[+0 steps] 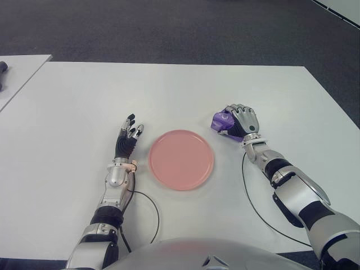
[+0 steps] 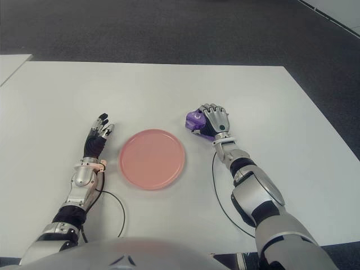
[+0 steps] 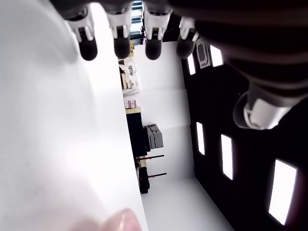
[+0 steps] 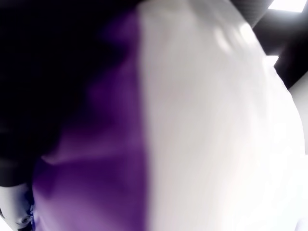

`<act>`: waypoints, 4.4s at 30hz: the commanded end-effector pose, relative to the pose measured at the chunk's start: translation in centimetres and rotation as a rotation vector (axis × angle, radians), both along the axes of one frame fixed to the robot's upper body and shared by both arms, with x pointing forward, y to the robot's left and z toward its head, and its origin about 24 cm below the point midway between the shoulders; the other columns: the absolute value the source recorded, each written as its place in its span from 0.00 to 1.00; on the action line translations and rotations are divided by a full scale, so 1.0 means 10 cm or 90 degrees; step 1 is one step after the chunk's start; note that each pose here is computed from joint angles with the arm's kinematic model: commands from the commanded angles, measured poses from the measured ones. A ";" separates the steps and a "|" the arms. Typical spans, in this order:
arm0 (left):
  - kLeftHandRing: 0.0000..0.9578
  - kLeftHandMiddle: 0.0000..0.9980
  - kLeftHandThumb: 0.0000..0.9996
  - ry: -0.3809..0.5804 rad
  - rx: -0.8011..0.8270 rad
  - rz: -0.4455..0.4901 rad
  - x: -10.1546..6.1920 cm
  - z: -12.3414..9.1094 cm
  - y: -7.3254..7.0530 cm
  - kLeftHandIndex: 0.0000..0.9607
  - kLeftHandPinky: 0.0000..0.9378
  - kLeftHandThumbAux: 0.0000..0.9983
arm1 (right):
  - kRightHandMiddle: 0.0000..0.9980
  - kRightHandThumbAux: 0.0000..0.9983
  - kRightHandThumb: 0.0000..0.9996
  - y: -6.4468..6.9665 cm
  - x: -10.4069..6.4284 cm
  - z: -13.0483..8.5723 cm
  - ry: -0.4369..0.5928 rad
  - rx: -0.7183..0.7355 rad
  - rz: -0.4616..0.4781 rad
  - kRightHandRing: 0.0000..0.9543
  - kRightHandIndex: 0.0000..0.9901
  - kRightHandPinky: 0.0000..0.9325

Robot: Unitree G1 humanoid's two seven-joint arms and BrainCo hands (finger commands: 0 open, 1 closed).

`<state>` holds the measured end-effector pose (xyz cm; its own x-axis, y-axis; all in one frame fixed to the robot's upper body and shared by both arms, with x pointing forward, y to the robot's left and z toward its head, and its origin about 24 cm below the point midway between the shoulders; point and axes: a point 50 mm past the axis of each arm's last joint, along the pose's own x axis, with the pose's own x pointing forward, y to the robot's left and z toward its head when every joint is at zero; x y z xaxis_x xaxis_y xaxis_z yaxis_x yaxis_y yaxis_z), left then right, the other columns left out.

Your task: Put the tissue paper into the plate.

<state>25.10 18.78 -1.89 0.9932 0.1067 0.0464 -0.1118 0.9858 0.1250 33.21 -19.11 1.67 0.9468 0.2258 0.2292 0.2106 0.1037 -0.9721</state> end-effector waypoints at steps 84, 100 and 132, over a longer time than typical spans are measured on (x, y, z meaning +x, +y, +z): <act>0.00 0.00 0.00 0.037 -0.007 0.009 -0.09 -0.15 -0.04 0.00 0.00 0.42 | 0.53 0.68 0.85 0.94 -0.33 1.02 -0.250 0.334 0.477 0.88 0.40 0.89; 0.00 0.00 0.00 0.042 -0.002 0.008 -0.08 -0.15 -0.06 0.00 0.00 0.43 | 0.21 0.59 0.51 0.87 -0.01 1.06 -0.214 0.250 0.319 0.19 0.14 0.15; 0.00 0.00 0.00 0.050 0.001 0.012 -0.10 -0.18 -0.03 0.00 0.00 0.40 | 0.00 0.39 0.31 0.95 0.32 0.91 -0.170 0.222 0.159 0.00 0.00 0.00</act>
